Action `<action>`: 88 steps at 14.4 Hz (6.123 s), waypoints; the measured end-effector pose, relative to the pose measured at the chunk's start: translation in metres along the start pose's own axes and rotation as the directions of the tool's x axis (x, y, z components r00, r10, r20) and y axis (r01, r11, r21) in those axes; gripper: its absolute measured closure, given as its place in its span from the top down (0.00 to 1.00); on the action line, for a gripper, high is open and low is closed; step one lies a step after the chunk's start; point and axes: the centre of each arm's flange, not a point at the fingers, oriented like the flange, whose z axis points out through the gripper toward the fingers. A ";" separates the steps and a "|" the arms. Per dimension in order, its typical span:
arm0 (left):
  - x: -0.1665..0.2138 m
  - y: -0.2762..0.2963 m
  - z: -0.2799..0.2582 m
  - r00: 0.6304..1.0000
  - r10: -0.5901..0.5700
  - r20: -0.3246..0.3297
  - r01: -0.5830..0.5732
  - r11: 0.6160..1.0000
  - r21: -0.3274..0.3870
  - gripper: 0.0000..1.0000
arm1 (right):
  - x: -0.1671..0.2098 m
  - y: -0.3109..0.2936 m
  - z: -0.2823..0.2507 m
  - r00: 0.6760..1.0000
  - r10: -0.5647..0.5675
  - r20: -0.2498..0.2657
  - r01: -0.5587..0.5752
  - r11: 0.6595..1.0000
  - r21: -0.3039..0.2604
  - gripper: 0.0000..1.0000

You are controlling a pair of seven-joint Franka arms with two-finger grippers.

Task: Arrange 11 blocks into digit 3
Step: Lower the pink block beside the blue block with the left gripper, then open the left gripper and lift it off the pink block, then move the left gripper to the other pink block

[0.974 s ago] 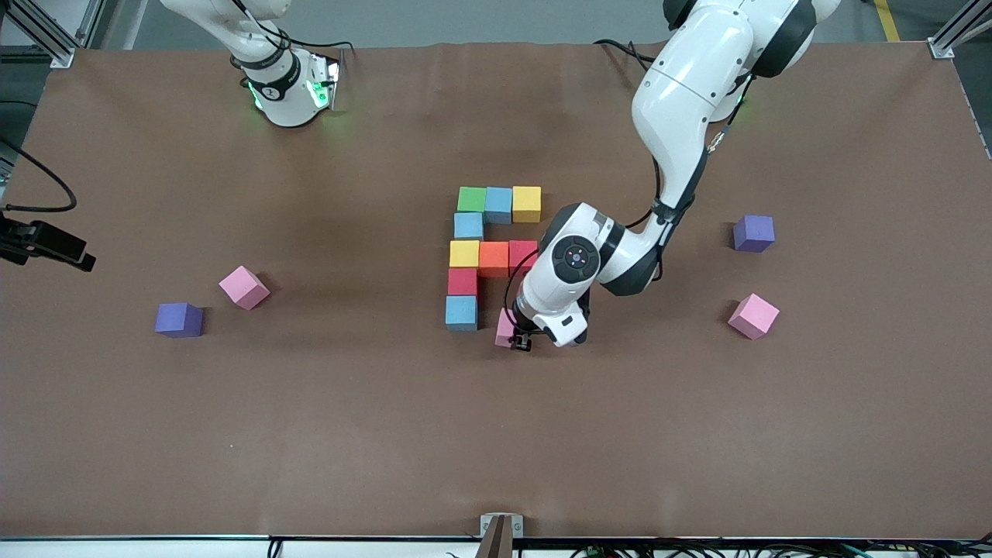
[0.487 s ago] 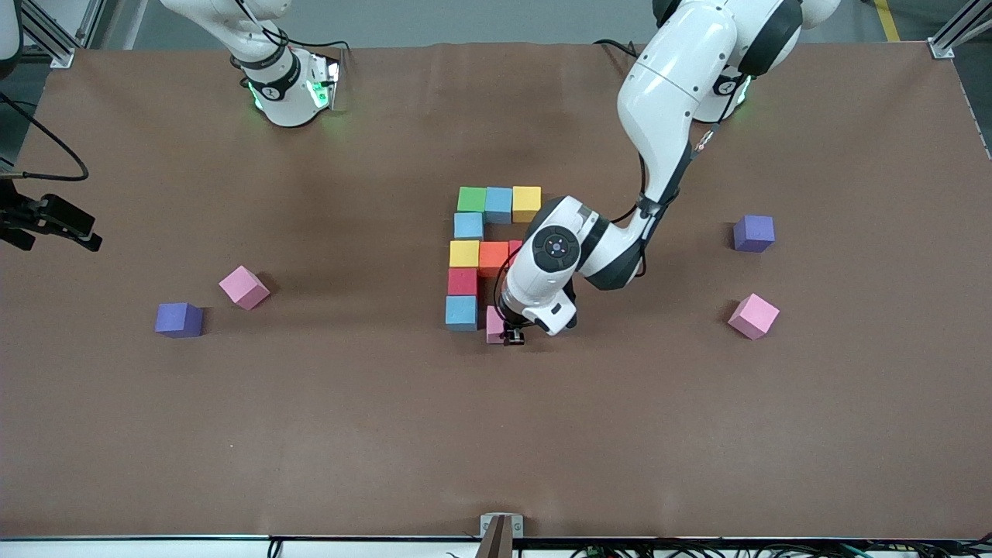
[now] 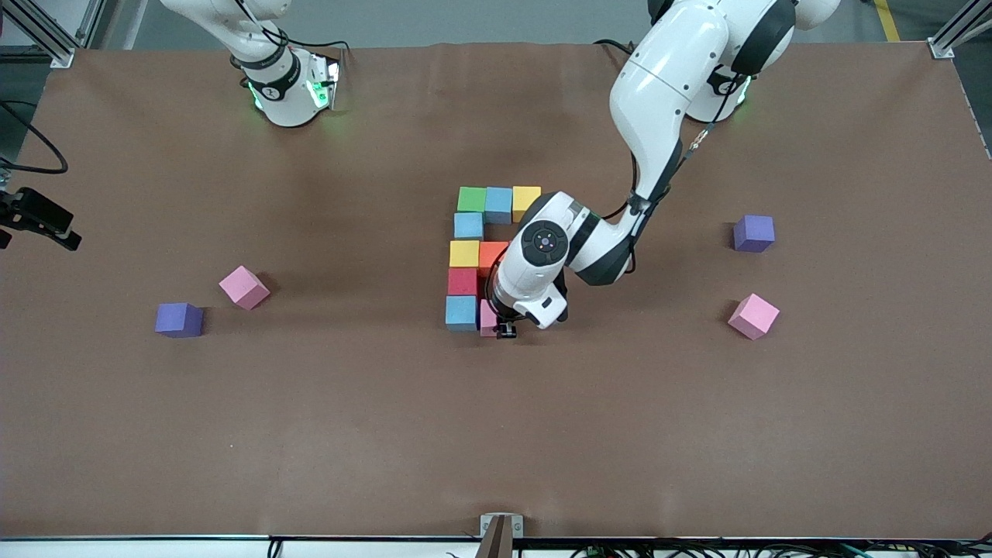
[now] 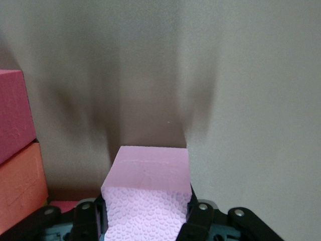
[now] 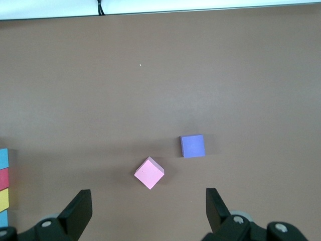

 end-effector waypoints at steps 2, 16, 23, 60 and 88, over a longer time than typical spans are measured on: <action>0.000 -0.001 0.001 1.000 0.001 -0.001 -0.001 1.000 0.001 0.54 | 0.000 -0.001 -0.003 0.999 0.039 -0.003 -0.039 0.999 0.000 1.00; -0.003 -0.005 0.002 1.000 0.009 -0.014 -0.009 1.000 0.018 0.54 | -0.003 -0.004 -0.005 0.999 0.021 0.025 -0.020 1.000 -0.020 1.00; -0.004 -0.006 0.003 1.000 0.011 -0.016 -0.011 1.000 0.021 0.54 | -0.002 -0.008 -0.006 1.000 0.002 0.022 -0.002 1.000 -0.019 1.00; -0.029 0.002 -0.060 0.993 0.106 -0.046 -0.106 0.994 0.002 1.00 | 0.000 -0.002 -0.001 1.000 0.011 0.028 -0.011 1.000 -0.022 1.00; 0.491 0.083 -0.148 0.710 0.694 -0.118 -0.670 0.717 0.192 1.00 | 0.001 -0.005 -0.001 1.000 0.006 0.019 -0.005 1.000 -0.022 1.00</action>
